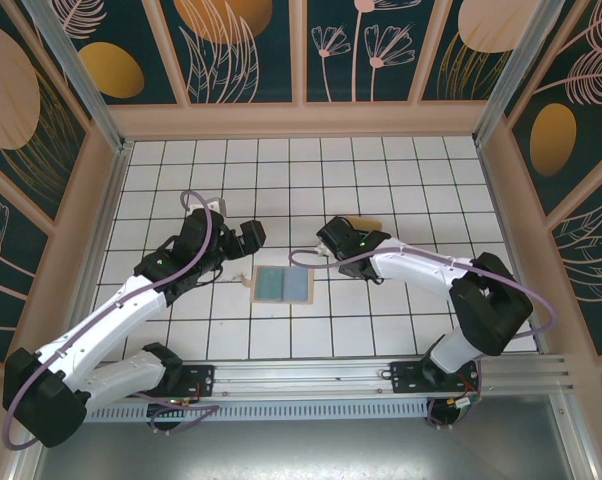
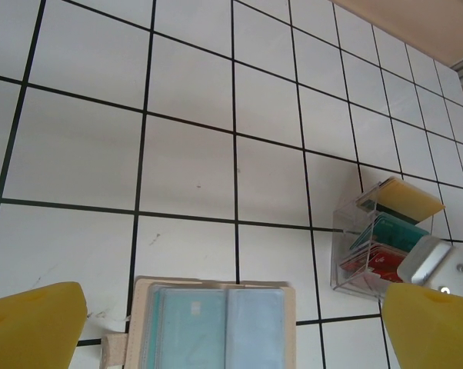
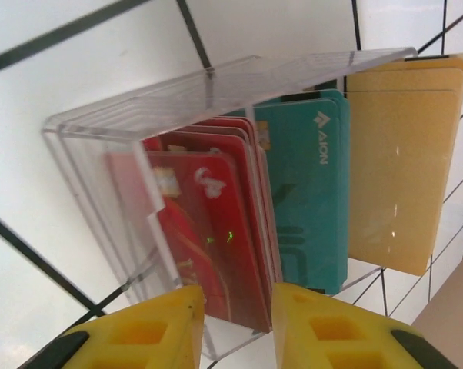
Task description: Take the credit cards out of the card holder
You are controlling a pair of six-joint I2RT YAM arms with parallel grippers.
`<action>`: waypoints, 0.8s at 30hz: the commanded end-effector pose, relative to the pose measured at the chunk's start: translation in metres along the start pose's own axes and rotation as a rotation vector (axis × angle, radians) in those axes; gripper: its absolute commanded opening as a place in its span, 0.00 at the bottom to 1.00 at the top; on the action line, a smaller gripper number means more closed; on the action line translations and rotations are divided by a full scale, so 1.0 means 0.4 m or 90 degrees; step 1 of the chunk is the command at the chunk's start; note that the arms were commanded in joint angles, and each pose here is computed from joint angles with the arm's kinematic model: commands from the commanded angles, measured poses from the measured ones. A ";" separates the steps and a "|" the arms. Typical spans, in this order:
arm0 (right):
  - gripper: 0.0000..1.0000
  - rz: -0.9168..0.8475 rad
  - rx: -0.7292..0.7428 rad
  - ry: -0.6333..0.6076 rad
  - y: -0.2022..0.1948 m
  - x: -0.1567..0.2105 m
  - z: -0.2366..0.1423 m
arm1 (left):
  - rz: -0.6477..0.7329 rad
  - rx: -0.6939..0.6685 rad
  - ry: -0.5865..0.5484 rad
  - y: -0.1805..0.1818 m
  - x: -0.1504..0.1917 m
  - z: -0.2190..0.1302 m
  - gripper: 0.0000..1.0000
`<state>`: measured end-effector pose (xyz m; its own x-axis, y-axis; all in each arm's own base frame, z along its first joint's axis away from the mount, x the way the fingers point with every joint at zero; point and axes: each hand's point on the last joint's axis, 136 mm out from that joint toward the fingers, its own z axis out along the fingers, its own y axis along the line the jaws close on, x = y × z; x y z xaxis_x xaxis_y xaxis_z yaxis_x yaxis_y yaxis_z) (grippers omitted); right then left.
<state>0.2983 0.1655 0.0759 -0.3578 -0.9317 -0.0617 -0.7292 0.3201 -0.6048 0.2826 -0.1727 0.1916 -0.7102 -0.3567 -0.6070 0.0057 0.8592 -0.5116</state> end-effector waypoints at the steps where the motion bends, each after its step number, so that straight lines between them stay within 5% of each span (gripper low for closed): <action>1: 0.28 0.060 0.043 0.007 -0.056 -0.010 -0.002 | 0.007 -0.016 -0.007 0.018 -0.001 -0.006 0.99; 11: 0.29 0.273 0.018 -0.058 -0.116 -0.073 -0.092 | 0.022 -0.014 0.011 0.015 0.012 0.015 0.98; 17: 0.32 0.501 -0.154 -0.171 -0.061 -0.192 -0.187 | 0.027 -0.011 0.067 0.019 0.059 0.050 0.98; 24: 0.32 0.698 -0.345 -0.213 0.056 -0.272 -0.227 | 0.026 0.000 0.154 0.036 0.147 0.086 0.82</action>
<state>0.2871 0.2651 0.1432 -0.7268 -0.3122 -0.6118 -0.4148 0.9095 0.0286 0.2722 -0.1879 0.1408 -0.8256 -0.2543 -0.5037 0.0182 0.8802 -0.4742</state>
